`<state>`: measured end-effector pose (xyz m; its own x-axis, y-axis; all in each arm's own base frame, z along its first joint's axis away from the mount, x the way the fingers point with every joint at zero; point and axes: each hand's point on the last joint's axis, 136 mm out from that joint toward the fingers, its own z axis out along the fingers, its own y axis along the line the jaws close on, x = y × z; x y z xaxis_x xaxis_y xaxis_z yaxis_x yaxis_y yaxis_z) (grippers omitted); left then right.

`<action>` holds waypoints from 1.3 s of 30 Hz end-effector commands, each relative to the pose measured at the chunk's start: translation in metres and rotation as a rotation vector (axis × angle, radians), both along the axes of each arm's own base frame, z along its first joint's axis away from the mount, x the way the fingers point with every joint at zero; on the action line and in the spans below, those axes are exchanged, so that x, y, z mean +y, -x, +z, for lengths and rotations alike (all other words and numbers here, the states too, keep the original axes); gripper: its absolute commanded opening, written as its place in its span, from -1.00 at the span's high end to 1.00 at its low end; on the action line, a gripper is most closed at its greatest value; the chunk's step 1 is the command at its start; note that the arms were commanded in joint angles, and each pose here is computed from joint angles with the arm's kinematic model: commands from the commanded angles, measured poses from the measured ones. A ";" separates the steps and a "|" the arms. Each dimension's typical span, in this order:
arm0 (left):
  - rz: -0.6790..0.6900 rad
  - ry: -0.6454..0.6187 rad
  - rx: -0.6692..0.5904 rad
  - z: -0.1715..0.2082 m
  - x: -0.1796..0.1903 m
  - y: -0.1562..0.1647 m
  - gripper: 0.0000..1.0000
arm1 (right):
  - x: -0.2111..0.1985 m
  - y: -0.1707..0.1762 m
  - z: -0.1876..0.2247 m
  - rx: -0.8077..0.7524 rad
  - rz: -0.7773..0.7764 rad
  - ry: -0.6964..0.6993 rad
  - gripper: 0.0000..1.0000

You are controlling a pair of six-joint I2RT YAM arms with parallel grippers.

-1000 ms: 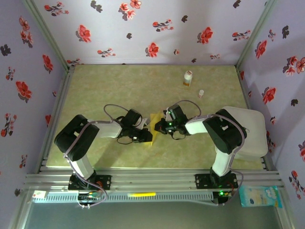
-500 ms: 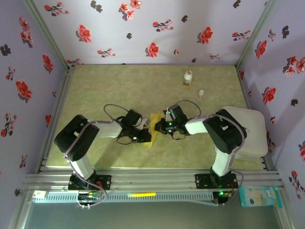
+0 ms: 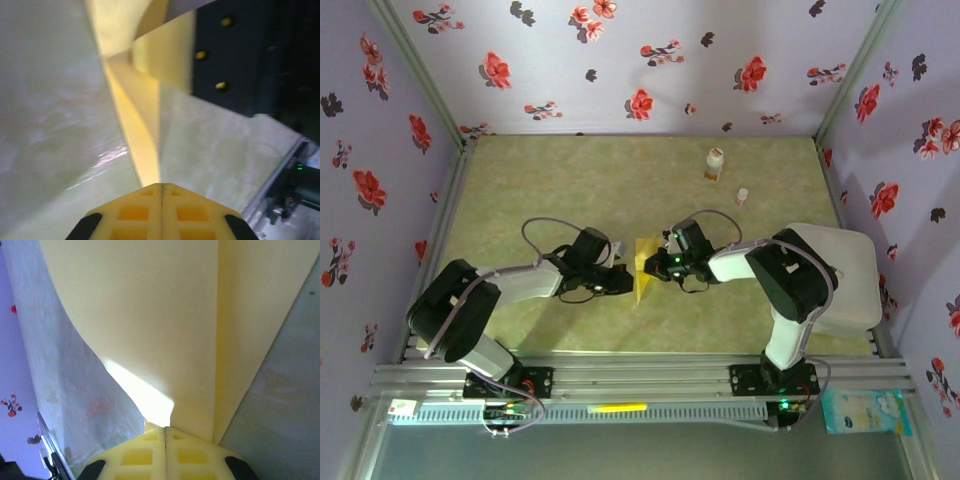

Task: Fold a paper plane with a square sheet of paper (pick it up from the middle)
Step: Fold the wing for the fifth time at the center of the table.

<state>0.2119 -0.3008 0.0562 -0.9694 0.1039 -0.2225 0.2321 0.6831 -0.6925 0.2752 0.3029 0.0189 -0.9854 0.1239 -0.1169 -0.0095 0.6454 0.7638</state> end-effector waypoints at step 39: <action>-0.136 -0.190 0.037 -0.051 -0.011 0.014 1.00 | -0.015 -0.005 -0.023 0.028 -0.056 0.076 0.96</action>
<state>0.2086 -0.3239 0.0195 -0.9543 0.2425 -0.1747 0.2984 0.7385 -0.6046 0.2758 0.3033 0.0185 -0.9853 0.1281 -0.1127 -0.0041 0.6425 0.7663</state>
